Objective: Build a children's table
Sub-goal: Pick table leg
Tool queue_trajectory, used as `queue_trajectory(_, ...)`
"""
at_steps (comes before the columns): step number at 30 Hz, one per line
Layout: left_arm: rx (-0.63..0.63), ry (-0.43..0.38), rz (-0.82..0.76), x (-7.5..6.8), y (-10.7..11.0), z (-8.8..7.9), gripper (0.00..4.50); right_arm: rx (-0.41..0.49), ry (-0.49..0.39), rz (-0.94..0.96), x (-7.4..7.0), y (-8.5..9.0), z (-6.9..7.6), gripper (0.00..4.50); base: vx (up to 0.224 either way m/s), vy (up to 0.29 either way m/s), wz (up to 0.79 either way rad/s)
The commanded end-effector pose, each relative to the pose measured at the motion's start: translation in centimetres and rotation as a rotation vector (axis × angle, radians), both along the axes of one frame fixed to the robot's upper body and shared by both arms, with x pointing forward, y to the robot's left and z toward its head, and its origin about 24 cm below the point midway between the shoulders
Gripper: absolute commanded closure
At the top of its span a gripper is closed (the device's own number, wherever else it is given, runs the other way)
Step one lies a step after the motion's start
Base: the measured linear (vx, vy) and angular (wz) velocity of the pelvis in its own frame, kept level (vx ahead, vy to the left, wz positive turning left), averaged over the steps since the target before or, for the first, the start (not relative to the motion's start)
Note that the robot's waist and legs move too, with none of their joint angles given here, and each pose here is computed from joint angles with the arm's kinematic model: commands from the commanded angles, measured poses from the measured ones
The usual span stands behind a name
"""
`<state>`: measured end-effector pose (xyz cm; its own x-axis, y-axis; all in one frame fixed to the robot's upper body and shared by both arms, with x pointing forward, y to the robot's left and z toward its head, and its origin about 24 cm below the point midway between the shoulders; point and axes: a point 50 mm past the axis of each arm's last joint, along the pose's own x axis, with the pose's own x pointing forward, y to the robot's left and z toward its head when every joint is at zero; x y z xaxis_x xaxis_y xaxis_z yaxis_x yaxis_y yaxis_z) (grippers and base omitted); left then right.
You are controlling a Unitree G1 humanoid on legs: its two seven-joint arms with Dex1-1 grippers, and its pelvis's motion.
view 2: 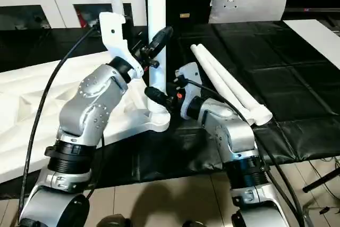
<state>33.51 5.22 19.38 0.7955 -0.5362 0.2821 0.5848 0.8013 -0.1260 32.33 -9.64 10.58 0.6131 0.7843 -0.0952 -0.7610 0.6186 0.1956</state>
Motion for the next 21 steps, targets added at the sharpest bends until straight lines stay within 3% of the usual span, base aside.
queue_trajectory(1,0.006,-0.008,0.017,0.3,-0.1,0.5,2.73,-0.019,-0.043,-0.008,0.3,0.2,0.7,2.55,0.0,0.0,0.0)
queue_trajectory(5,-0.013,0.006,0.008,0.3,0.0,0.4,2.73,-0.059,-0.068,-0.049,0.6,-0.1,0.6,2.55,0.0,0.0,0.0)
queue_trajectory(6,-0.024,0.014,-0.002,0.3,0.1,0.5,2.73,-0.045,-0.055,-0.03,0.6,-0.2,0.7,1.99,0.0,0.0,0.0)
queue_trajectory(7,-0.038,0.027,-0.016,0.4,0.3,0.5,2.73,-0.01,-0.036,0.0,0.4,-0.4,0.8,1.85,0.0,0.0,0.0)
queue_trajectory(11,-0.067,0.072,-0.052,0.7,0.8,0.5,2.73,0.083,-0.014,0.046,0.2,-1.1,1.7,1.69,0.0,0.0,0.0)
queue_trajectory(16,-0.09,0.156,-0.167,1.0,1.5,0.2,2.73,0.161,0.01,0.151,-0.4,-2.9,2.9,1.18,0.0,0.0,0.0)
queue_trajectory(21,-0.136,0.148,-0.28,0.8,2.1,1.0,2.73,0.2,0.029,0.186,-0.5,-4.5,4.0,0.66,0.0,0.0,0.0)
